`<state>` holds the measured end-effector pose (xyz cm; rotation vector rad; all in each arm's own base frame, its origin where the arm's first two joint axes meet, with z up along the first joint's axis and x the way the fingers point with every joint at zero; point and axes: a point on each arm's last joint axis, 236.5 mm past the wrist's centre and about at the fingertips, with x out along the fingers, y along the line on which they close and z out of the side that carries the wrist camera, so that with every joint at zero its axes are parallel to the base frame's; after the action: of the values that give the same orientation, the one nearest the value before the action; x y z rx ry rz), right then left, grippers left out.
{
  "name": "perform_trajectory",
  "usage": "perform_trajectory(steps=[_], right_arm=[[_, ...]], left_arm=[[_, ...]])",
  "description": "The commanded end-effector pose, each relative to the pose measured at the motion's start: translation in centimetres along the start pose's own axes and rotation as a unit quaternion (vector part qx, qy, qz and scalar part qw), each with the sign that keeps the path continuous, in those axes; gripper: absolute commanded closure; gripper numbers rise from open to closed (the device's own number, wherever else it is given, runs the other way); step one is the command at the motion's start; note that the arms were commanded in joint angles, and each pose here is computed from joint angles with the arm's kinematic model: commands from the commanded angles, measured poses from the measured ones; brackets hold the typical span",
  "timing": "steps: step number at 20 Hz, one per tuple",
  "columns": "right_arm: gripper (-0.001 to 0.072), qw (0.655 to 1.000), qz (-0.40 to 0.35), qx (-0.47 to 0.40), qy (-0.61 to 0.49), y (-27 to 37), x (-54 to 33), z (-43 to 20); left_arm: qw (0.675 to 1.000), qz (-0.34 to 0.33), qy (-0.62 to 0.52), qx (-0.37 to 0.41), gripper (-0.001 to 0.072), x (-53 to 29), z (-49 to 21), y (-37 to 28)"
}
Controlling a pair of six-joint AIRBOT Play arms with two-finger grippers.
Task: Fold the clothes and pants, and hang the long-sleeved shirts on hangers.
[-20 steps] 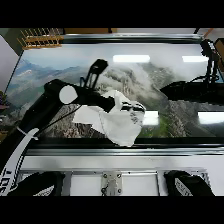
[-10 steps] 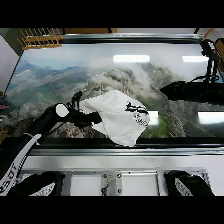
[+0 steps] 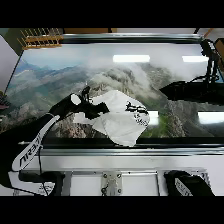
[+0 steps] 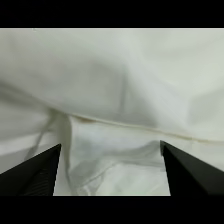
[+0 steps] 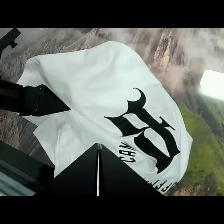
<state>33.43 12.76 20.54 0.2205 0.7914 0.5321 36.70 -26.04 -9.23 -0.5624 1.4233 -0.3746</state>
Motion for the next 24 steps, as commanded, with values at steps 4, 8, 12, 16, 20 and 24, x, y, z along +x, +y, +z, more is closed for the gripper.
perform_trajectory(steps=[4,8,12,16,20,24], right_arm=[[0.0701,0.999,-0.031,-0.010,0.008,-1.5,0.0,-0.4],[0.0703,0.987,-0.151,0.010,0.049,-7.7,-0.1,-2.8],[0.0537,0.977,-0.146,0.080,0.134,-10.7,5.3,-8.6],[0.0104,0.962,-0.086,0.197,0.169,-12.0,14.1,-12.5],[0.0104,0.947,-0.013,0.275,0.164,-10.7,22.1,-13.8],[0.0104,0.941,0.055,0.286,0.175,-6.9,26.6,-14.3]], left_arm=[[0.998,-0.006,0.058,0.039,0.0701,1.8,-1.0,-1.7],[0.998,-0.023,-0.008,0.055,0.0701,-4.7,3.3,-0.9],[0.995,0.029,-0.057,0.078,0.0701,-12.4,5.3,2.6],[0.992,0.058,-0.063,0.088,0.0701,-15.4,4.9,4.0],[0.992,0.058,-0.066,0.090,0.0701,-15.5,4.9,3.9],[0.992,0.057,-0.067,0.092,0.0701,-15.4,4.9,3.7]])
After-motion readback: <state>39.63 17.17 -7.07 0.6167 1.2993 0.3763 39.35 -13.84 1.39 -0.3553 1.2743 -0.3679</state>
